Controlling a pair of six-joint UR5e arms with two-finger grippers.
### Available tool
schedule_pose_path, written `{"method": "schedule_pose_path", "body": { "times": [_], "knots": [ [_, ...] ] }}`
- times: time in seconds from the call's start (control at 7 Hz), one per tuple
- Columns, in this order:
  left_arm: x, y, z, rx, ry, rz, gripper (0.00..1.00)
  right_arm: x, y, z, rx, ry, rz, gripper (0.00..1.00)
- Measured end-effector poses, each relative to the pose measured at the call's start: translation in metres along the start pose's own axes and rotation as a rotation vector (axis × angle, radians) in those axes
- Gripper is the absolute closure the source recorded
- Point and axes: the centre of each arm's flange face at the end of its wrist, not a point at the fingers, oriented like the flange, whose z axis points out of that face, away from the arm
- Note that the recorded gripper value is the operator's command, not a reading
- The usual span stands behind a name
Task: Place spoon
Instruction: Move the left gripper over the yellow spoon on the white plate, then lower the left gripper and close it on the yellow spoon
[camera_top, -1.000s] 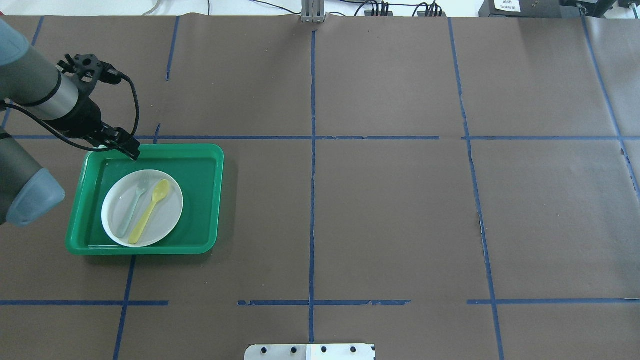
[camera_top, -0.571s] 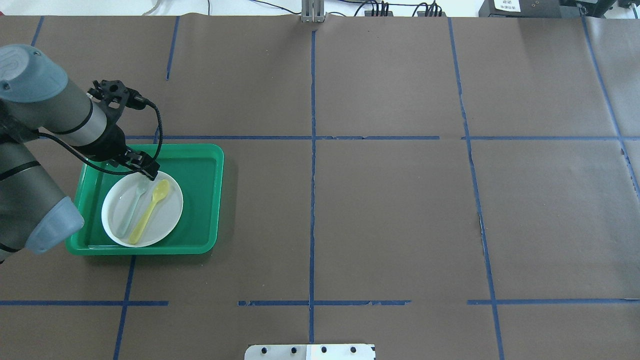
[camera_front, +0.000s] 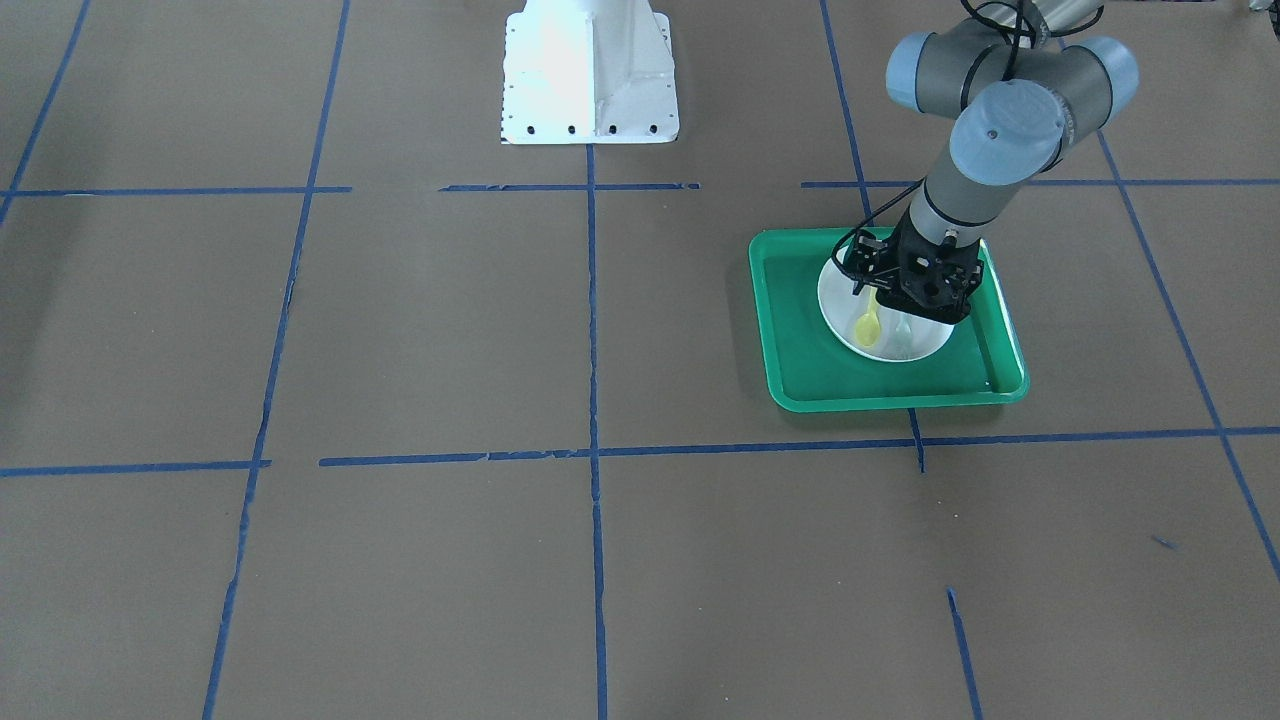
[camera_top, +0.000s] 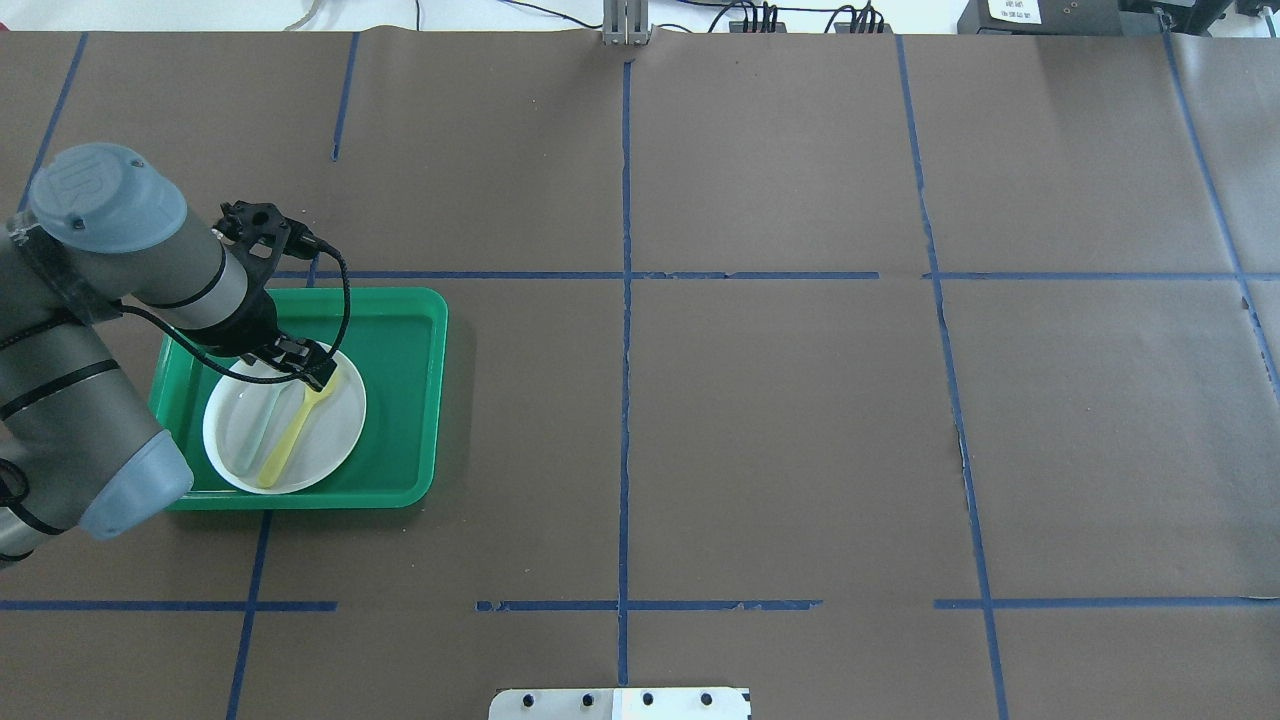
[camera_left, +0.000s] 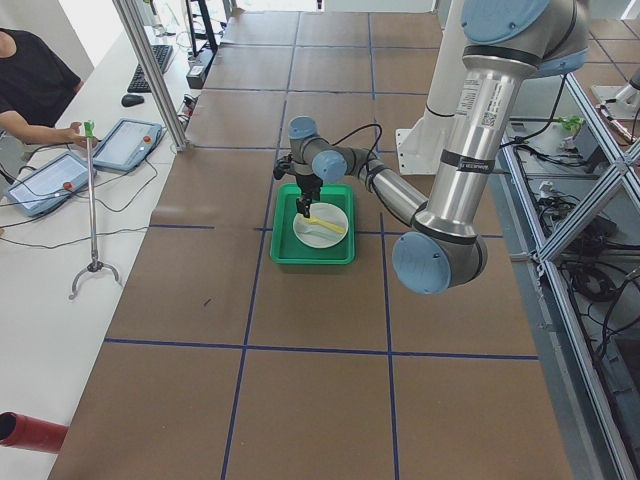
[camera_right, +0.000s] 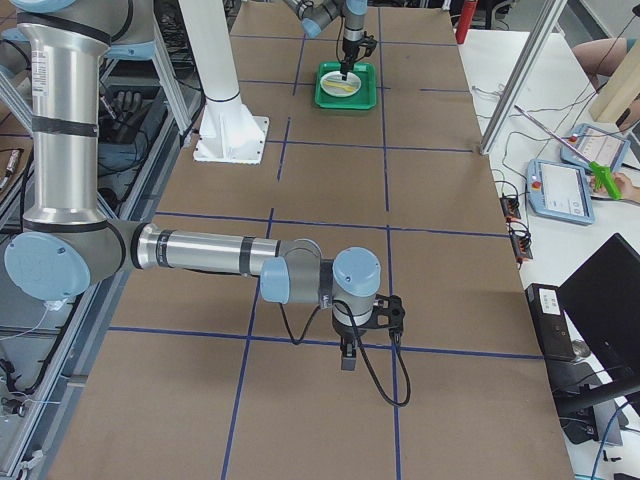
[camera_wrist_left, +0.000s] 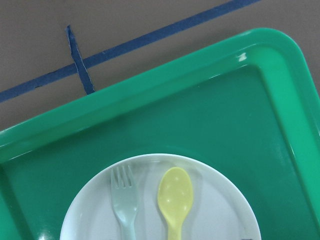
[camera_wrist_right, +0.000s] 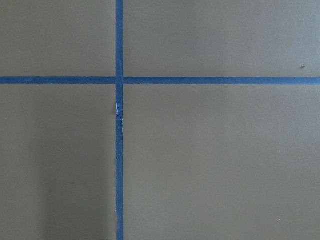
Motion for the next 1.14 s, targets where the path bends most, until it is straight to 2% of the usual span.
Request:
{"method": "schedule_pose_path", "body": {
  "times": [0.43, 0.86, 1.0, 1.14],
  "knots": [
    [0.004, 0.006, 0.034, -0.049, -0.002, 0.009, 0.23, 0.000, 0.000, 0.000, 0.001, 0.001, -0.001, 0.00],
    [0.011, 0.012, 0.049, -0.074, -0.003, 0.019, 0.28, 0.000, 0.000, 0.000, 0.001, 0.000, -0.001, 0.00],
    [0.011, 0.013, 0.051, -0.078, -0.003, 0.020, 0.42, 0.000, 0.000, 0.000, 0.000, 0.001, 0.000, 0.00],
    [0.011, 0.013, 0.052, -0.080, -0.004, 0.021, 0.73, 0.000, 0.000, 0.000, 0.000, 0.000, 0.000, 0.00]
  ]
}}
